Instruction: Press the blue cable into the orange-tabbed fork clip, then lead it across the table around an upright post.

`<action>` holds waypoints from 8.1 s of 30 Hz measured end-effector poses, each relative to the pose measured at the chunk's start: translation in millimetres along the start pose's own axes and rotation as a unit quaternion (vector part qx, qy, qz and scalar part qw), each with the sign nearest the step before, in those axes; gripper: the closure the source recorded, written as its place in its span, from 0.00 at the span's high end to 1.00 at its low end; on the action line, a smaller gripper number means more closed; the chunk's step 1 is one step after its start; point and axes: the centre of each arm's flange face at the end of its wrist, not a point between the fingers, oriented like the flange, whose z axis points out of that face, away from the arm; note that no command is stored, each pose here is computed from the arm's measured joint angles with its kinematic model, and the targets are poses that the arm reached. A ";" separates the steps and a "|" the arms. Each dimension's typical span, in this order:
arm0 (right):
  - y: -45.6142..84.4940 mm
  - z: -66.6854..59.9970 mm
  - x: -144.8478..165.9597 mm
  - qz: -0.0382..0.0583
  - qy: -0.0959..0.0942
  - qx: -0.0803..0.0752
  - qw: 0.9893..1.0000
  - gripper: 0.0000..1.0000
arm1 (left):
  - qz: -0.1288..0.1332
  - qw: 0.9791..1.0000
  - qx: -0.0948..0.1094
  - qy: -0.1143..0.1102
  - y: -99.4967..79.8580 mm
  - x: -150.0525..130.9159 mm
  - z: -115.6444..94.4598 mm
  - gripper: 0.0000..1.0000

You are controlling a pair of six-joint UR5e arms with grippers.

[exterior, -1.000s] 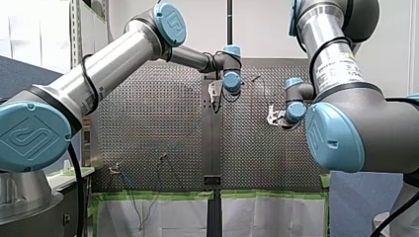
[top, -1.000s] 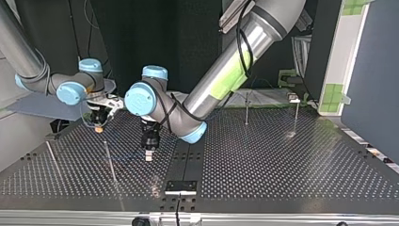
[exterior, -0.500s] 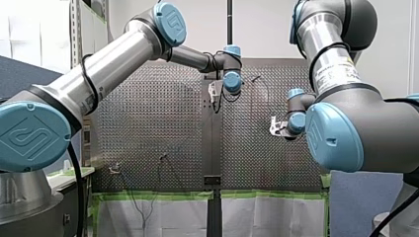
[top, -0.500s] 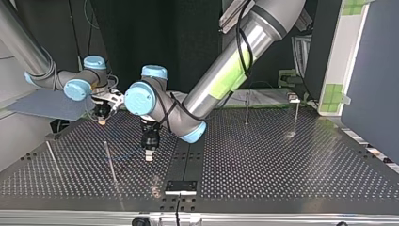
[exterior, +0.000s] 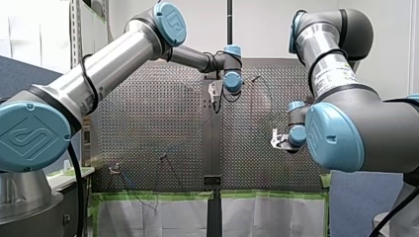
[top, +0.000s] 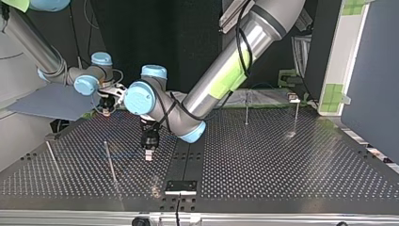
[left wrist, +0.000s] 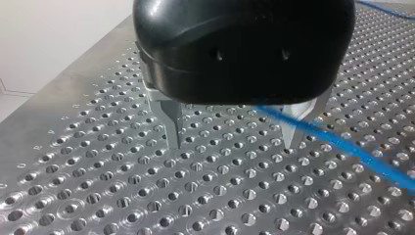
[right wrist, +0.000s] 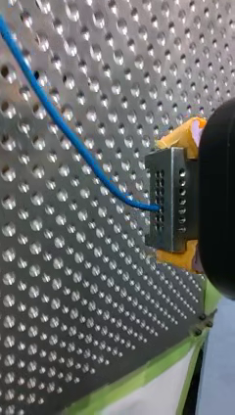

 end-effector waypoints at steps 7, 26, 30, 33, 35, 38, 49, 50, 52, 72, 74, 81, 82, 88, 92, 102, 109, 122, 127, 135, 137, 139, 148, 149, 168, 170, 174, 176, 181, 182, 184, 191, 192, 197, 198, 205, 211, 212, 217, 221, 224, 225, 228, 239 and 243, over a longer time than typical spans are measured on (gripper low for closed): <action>4.8 -5.9 -22.0 0.007 0.000 -0.011 1.000 0.00 | 0.001 1.000 0.001 0.000 -0.6 0.5 -0.4 1.00; 31.2 15.0 -113.6 0.018 -0.013 -0.032 0.999 0.00 | -0.004 1.000 -0.008 0.002 -1.1 0.9 -3.0 1.00; 38.1 18.9 -127.0 0.021 -0.015 -0.036 0.999 0.00 | -0.004 1.000 -0.009 0.002 -1.1 0.6 -3.4 1.00; 42.3 21.2 -137.5 0.023 -0.017 -0.038 0.999 0.00 | -0.004 1.000 -0.009 0.002 -1.2 0.6 -3.5 1.00; 44.8 22.4 -144.6 0.024 -0.020 -0.040 0.999 0.00 | -0.004 1.000 -0.009 0.002 -1.2 0.6 -3.6 1.00; 48.1 23.9 -157.5 0.025 -0.025 -0.042 0.998 0.00 | -0.003 1.000 -0.009 0.004 -1.0 1.0 -3.8 1.00; 53.8 30.9 -210.2 0.029 -0.053 -0.049 0.997 0.00 | -0.002 1.000 -0.010 0.006 -0.7 1.2 -4.3 1.00; 54.1 30.8 -214.6 0.030 -0.056 -0.049 0.997 0.00 | -0.002 1.000 -0.010 0.006 -0.7 1.2 -4.3 1.00; 54.7 30.3 -225.9 0.031 -0.062 -0.050 0.996 0.00 | -0.002 1.000 -0.010 0.006 -0.6 1.3 -4.4 1.00; 67.2 37.0 -255.3 0.046 -0.068 -0.061 0.995 0.00 | -0.002 1.000 -0.009 0.009 -2.9 2.4 -6.8 1.00; 67.6 38.1 -256.6 0.046 -0.068 -0.061 0.995 0.00 | -0.002 1.000 -0.009 0.009 -3.0 2.6 -7.0 1.00; 69.4 47.0 -267.6 0.043 -0.067 -0.064 0.995 0.00 | 0.000 1.000 -0.010 0.014 -3.2 3.1 -8.8 1.00; 69.9 48.8 -266.7 0.041 -0.066 -0.066 0.995 0.00 | 0.000 1.000 -0.011 0.014 -3.1 3.1 -9.1 1.00; 73.1 60.3 -256.9 0.026 -0.053 -0.077 0.995 0.00 | -0.001 1.000 -0.019 0.019 -3.2 4.3 -12.6 1.00; 73.4 63.4 -254.0 0.024 -0.049 -0.077 0.996 0.00 | -0.007 0.999 -0.022 0.028 -2.5 5.8 -15.7 1.00; 74.0 64.0 -253.6 0.027 -0.049 -0.075 0.996 0.00 | -0.030 0.997 -0.017 0.070 4.2 11.8 -21.2 1.00; 72.8 63.3 -254.6 0.027 -0.052 -0.074 0.996 0.00 | -0.053 0.993 0.001 0.108 9.4 16.6 -23.3 1.00; 70.6 63.4 -254.6 0.027 -0.051 -0.072 0.996 0.00 | -0.066 0.984 -0.020 0.163 33.0 19.4 -24.6 1.00; 70.5 63.3 -254.8 0.027 -0.052 -0.072 0.996 0.00 | -0.058 0.981 -0.031 0.181 41.8 15.8 -27.4 1.00; 69.1 63.2 -255.0 0.026 -0.051 -0.071 0.996 0.00 | -0.048 0.978 -0.045 0.197 50.0 -10.3 -40.7 1.00; 69.1 63.2 -254.9 0.026 -0.051 -0.071 0.996 0.00 | -0.046 0.978 -0.046 0.200 51.0 -14.6 -43.3 1.00; 68.9 63.2 -255.0 0.026 -0.051 -0.071 0.996 0.00 | -0.044 0.977 -0.047 0.202 50.9 -16.9 -45.7 1.00; 67.8 63.6 -254.7 0.027 -0.049 -0.066 0.996 0.00 | -0.044 0.977 -0.043 0.203 45.8 -22.3 -52.3 1.00; 67.6 63.7 -254.7 0.028 -0.049 -0.065 0.996 0.00 | -0.045 0.977 -0.043 0.202 45.8 -24.4 -52.9 1.00; 66.9 63.6 -254.8 0.028 -0.050 -0.062 0.996 0.00 | -0.054 0.974 0.007 0.219 27.8 -60.5 -83.3 1.00; 66.9 63.6 -254.8 0.028 -0.050 -0.062 0.996 0.00 | -0.055 0.975 0.008 0.216 27.4 -67.0 -86.1 1.00; 66.8 63.7 -254.8 0.028 -0.050 -0.062 0.996 0.00 | -0.059 0.977 0.012 0.204 27.2 -89.0 -94.5 1.00; 66.8 63.6 -254.9 0.028 -0.050 -0.061 0.996 0.00 | -0.058 0.978 0.015 0.200 26.4 -98.4 -99.6 1.00; 66.5 63.5 -254.9 0.027 -0.050 -0.061 0.996 0.00 | -0.051 0.979 0.027 0.196 22.1 -122.0 -117.4 1.00; 66.3 63.5 -254.9 0.027 -0.050 -0.061 0.997 0.00 | -0.049 0.979 0.029 0.196 21.4 -125.7 -120.5 1.00; 65.8 63.3 -255.0 0.027 -0.051 -0.061 0.997 0.00 | -0.046 0.979 0.035 0.194 20.0 -134.2 -126.8 1.00; 64.2 62.9 -255.3 0.025 -0.052 -0.059 0.997 0.00 | -0.028 0.979 0.071 0.191 14.2 -153.0 -139.6 1.00; 64.1 62.9 -255.3 0.025 -0.052 -0.059 0.997 0.00 | -0.024 0.978 0.077 0.191 13.5 -153.7 -140.2 1.00; 62.6 62.9 -255.3 0.024 -0.052 -0.058 0.997 0.00 | -0.009 0.977 0.095 0.191 10.5 -153.2 -140.1 1.00; 62.1 62.9 -255.2 0.024 -0.052 -0.057 0.997 0.00 | -0.005 0.977 0.098 0.190 9.8 -152.2 -139.4 1.00; 59.8 62.8 -255.1 0.023 -0.052 -0.055 0.997 0.00 | 0.024 0.976 0.111 0.186 6.1 -142.3 -131.8 1.00; 58.3 62.9 -254.9 0.023 -0.052 -0.053 0.997 0.00 | 0.042 0.977 0.129 0.166 0.2 -144.8 -126.2 1.00; 58.1 63.1 -254.8 0.023 -0.052 -0.053 0.997 0.00 | 0.044 0.977 0.133 0.162 -1.3 -145.6 -125.8 1.00; 57.8 63.3 -254.4 0.023 -0.052 -0.053 0.997 0.00 | 0.061 0.977 0.150 0.142 -7.3 -148.1 -123.3 1.00; 57.7 63.3 -254.4 0.022 -0.052 -0.053 0.997 0.00 | 0.076 0.975 0.156 0.136 -9.1 -146.4 -121.4 1.00; 57.4 63.4 -254.3 0.022 -0.052 -0.053 0.997 0.00 | 0.090 0.973 0.159 0.138 -11.7 -137.4 -118.1 1.00; 57.2 63.3 -254.4 0.022 -0.052 -0.052 0.997 0.00 | 0.097 0.972 0.161 0.141 -13.3 -131.4 -116.6 1.00; 56.9 63.3 -254.4 0.022 -0.052 -0.052 0.997 0.00 | 0.110 0.969 0.167 0.143 -18.5 -117.7 -113.0 1.00; 56.5 63.6 -254.1 0.022 -0.052 -0.051 0.997 0.00 | 0.074 0.973 0.184 0.119 -31.4 -114.6 -107.3 1.00; 56.4 63.5 -254.2 0.023 -0.052 -0.051 0.997 0.00 | 0.072 0.973 0.185 0.118 -32.5 -114.7 -108.0 1.00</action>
